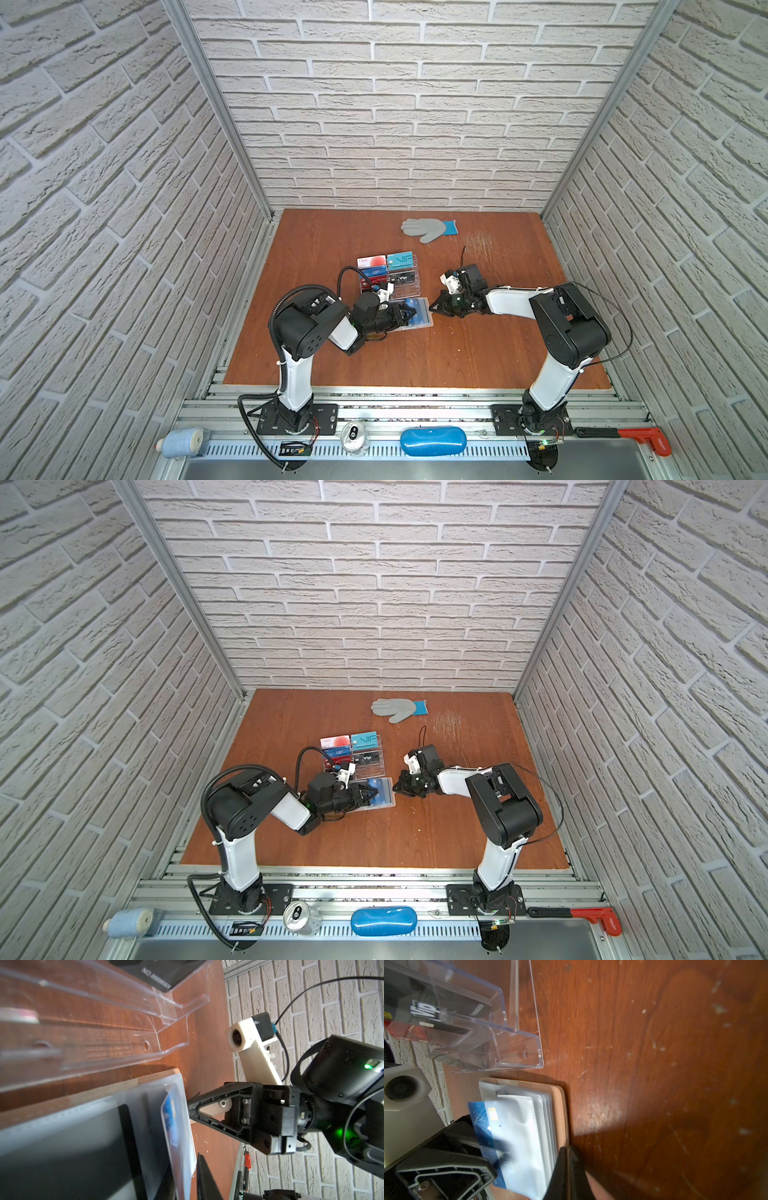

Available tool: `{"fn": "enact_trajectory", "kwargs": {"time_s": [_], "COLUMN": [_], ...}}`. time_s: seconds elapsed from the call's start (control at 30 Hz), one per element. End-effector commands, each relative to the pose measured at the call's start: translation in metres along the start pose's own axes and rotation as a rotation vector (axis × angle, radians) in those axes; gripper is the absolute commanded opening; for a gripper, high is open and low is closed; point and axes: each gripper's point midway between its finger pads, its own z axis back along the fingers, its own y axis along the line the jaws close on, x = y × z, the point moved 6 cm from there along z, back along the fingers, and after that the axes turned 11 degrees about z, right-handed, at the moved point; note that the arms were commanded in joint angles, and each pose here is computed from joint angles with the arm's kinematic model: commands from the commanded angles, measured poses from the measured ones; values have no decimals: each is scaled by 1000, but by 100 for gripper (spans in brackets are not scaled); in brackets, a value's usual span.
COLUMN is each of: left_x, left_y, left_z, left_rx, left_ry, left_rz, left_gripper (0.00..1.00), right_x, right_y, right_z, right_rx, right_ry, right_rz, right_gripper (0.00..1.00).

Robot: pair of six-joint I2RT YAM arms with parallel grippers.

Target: Take the credit cards out of the card holder

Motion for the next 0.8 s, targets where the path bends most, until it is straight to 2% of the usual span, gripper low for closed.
{"fn": "enact_trajectory", "kwargs": {"time_s": [0.0,0.77], "left_x": [4,6], "left_y": [-12,-9], "left_z": [6,15], "left_rx": [-46,-41], "left_ry": [-25,-45], "left_rz": [-50,-48], "left_gripper": [17,13], "right_x": [-12,-12], "right_y": [-15,-15], "right_z": [-8,-8], "right_rx": [-64,-60], "right_ry": [51,54], "right_rz": [-28,-25], "right_gripper": [6,6]}}
